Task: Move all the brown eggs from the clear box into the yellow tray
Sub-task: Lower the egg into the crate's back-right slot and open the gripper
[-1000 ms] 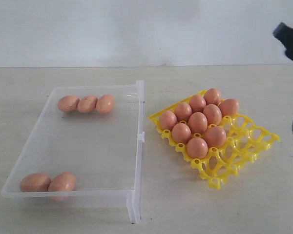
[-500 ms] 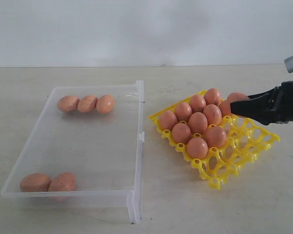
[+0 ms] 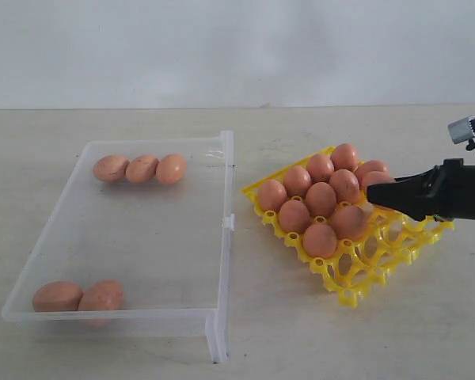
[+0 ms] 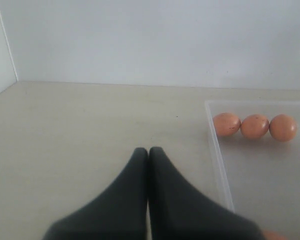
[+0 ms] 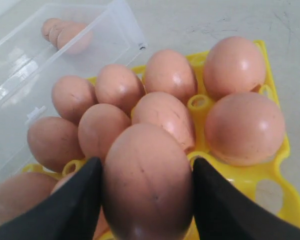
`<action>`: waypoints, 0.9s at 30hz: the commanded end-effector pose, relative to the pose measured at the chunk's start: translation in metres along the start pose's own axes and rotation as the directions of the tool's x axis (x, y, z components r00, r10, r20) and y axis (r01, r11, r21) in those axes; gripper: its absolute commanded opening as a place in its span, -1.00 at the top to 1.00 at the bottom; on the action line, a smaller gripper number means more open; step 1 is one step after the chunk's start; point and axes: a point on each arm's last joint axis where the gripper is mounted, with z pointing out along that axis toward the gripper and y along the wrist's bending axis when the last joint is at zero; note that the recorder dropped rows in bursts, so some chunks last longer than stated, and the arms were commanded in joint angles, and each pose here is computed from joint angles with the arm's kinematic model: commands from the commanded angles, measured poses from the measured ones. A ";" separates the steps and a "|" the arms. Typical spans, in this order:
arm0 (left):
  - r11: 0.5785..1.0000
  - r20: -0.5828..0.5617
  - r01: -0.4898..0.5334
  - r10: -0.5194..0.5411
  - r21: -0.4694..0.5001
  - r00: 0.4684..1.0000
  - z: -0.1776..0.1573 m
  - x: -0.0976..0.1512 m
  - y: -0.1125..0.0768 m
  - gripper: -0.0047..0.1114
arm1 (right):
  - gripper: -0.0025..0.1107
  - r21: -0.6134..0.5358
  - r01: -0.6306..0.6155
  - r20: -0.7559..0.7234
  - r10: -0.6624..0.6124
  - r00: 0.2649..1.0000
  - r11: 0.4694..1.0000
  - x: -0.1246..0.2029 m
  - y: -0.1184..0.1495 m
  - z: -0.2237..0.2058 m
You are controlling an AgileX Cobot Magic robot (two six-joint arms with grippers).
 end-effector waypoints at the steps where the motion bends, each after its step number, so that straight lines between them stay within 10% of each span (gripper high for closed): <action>1: 1.000 0.008 0.004 -0.004 0.005 1.000 -0.001 -0.002 0.000 0.99 | 0.96 -0.013 0.028 0.026 -0.027 0.999 1.000 -0.002 0.001 0.004; 27: 1.000 0.008 0.004 -0.004 0.005 1.000 -0.001 -0.002 0.000 0.99 | 0.96 -0.030 0.086 0.059 -0.084 0.995 0.996 -0.006 0.008 0.013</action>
